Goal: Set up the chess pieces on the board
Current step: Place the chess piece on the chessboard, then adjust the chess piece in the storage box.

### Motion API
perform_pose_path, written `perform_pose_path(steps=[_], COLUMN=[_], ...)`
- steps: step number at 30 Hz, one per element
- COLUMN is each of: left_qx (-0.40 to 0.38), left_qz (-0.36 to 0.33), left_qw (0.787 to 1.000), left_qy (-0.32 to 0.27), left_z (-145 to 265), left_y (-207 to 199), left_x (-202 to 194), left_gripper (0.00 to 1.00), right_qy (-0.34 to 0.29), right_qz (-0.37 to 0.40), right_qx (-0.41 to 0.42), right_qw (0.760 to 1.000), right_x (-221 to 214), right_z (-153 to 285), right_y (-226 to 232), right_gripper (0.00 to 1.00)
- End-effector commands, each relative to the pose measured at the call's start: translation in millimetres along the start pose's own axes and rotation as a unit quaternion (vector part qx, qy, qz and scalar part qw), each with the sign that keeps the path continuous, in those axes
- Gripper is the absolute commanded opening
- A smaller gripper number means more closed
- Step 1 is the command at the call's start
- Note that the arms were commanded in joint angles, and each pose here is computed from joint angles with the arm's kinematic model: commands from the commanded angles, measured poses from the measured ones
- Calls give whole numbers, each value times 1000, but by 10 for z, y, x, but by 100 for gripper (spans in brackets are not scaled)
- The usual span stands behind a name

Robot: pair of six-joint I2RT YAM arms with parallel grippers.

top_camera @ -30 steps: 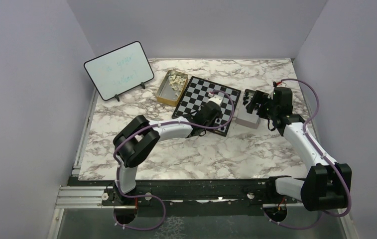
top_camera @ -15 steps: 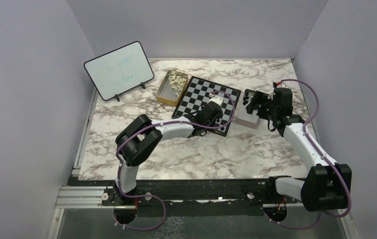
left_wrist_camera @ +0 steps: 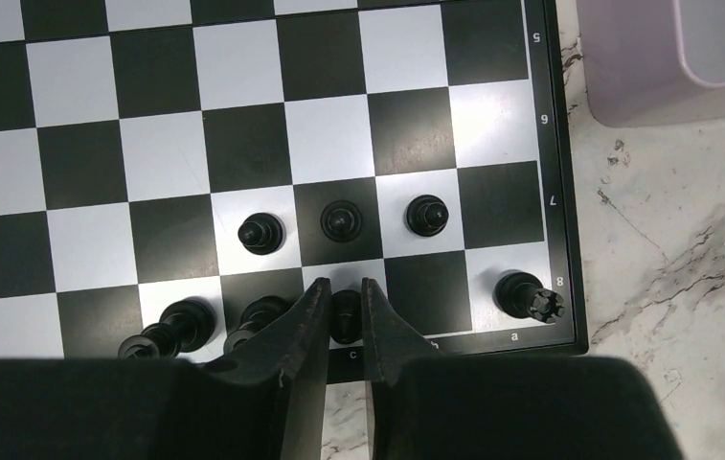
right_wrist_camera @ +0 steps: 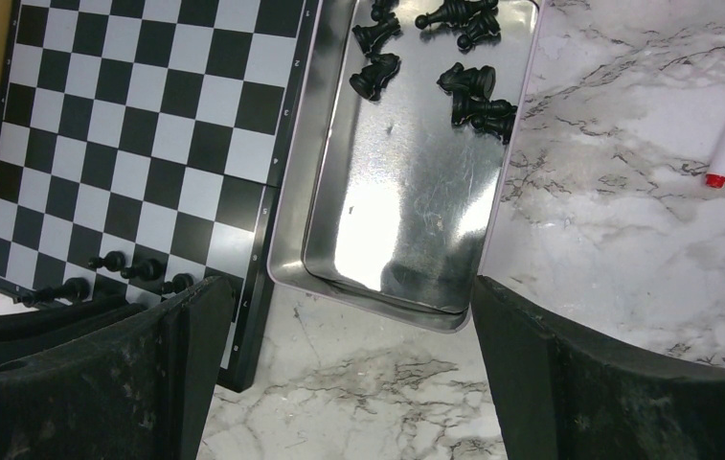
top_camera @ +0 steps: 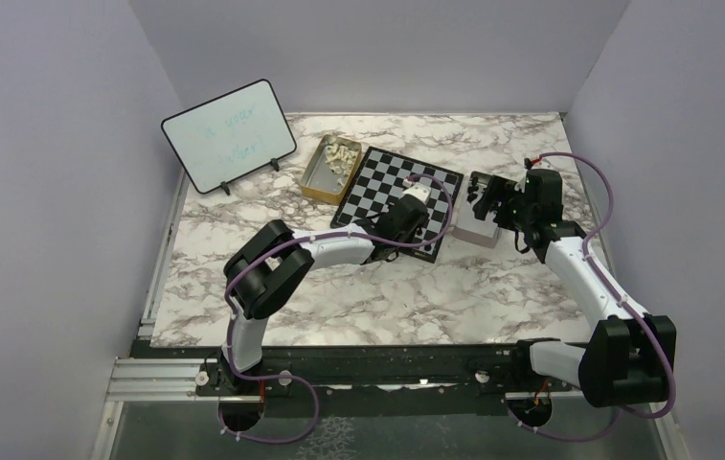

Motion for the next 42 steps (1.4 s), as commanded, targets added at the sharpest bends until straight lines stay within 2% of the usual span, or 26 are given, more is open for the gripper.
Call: perform_pose_path(steps=[1,3,6,9,13,17,20,22,26,30,35,39,42], left_qx=[9,9,8,10,5,-2,-9,-11,-30,-40,-69,-126,-126], left_qz=[-6,-6,-5,-3,0,7,12,17,32,46,93,146,137], left_qw=[1000,1000,1000,1000,999,999,998,997,995,994,991,980,981], left_qy=[-6,-8,-12,-15,-32,-53,-67,-76,-92,-88,-68,-53,-49], left_z=[-15,4,49,111,234,401,547,671,916,1111,1239,1301,1357], left_y=[-2,3,12,21,26,40,59,91,209,347,635,940,1110], left_x=[68,92,159,260,474,707,862,979,1190,1256,1106,860,662], left_gripper=[19,21,30,34,41,45,52,60,80,99,99,99,99], right_qy=[-17,-17,-18,-12,1,-11,-13,-10,-8,-11,-16,-18,-11], right_qz=[5,4,4,5,7,-7,-10,-12,-23,-35,-48,-97,-138], right_qx=[-6,-6,-4,10,34,18,36,46,45,57,32,7,4], right_qw=[1000,1000,1000,1000,999,1000,999,999,999,998,998,995,990], right_x=[60,63,71,64,57,112,179,216,251,235,269,272,267], right_z=[-6,-3,4,11,46,83,117,138,132,64,-71,-228,-362], right_y=[-25,-22,-13,33,112,97,187,243,275,299,248,216,245], right_gripper=[100,100,100,100,100,100,100,100,90,71,50,45,40])
Point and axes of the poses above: each gripper's point midway between its finger pads, its own z axis back along the fingers, its own y axis along the line the jaws close on, x = y × z, the point moved 4 cm from there along z, back along the fingers, and after that the axes turned 13 degrees about -z, right-handed, at the moved point
